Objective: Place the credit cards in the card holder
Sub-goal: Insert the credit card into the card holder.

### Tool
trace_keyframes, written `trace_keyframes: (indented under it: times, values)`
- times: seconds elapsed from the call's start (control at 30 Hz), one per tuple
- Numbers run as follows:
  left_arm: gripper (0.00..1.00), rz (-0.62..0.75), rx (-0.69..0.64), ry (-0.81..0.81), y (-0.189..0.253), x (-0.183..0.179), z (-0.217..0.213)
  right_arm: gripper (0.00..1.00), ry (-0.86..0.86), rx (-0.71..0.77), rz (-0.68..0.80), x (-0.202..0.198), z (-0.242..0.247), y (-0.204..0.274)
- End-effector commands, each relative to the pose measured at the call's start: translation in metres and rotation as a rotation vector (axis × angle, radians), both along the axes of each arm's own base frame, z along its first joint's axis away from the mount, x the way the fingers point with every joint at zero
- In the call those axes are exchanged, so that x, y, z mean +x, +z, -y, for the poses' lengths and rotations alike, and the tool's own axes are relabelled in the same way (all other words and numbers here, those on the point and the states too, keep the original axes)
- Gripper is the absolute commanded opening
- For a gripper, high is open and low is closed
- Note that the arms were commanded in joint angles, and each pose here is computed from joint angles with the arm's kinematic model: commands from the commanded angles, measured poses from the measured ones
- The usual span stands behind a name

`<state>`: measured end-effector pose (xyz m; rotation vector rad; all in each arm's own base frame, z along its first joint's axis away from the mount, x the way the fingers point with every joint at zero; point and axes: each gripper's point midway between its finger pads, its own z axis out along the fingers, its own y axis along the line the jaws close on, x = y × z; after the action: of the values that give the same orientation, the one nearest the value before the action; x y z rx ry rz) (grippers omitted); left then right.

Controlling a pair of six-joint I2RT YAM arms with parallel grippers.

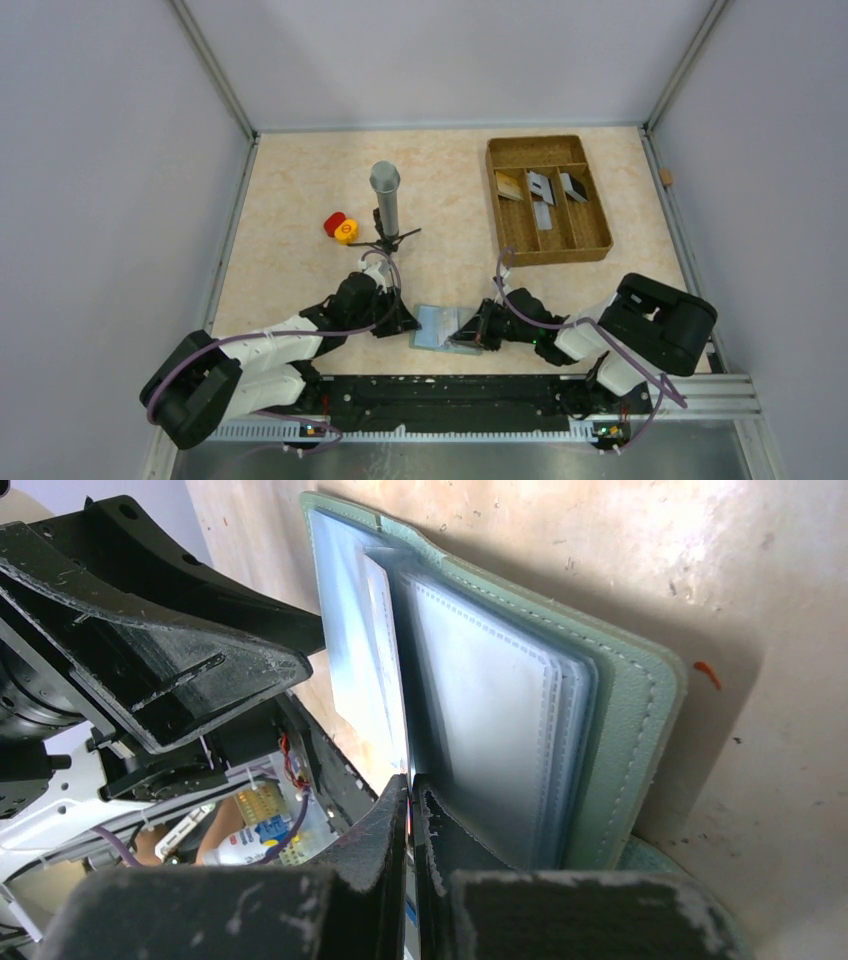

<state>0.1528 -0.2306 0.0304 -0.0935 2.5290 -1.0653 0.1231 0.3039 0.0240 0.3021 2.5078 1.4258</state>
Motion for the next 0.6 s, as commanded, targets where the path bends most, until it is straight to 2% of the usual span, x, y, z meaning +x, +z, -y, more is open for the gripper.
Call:
trace_keyframes:
  times: [0.0, 0.4, 0.57]
  values:
    - [0.37, 0.001, -0.007, -0.017, -0.002, -0.005, 0.000, 0.00, -0.015, 0.010, 0.032, 0.008, -0.010, 0.004]
    - [0.37, -0.002, -0.007, -0.017, -0.001, -0.004, 0.001, 0.00, 0.050, -0.005, -0.006, 0.002, -0.024, -0.005]
    - [0.37, 0.006, -0.010, -0.014, 0.001, -0.003, 0.001, 0.10, 0.049, -0.060, 0.000, 0.002, -0.020, -0.003]
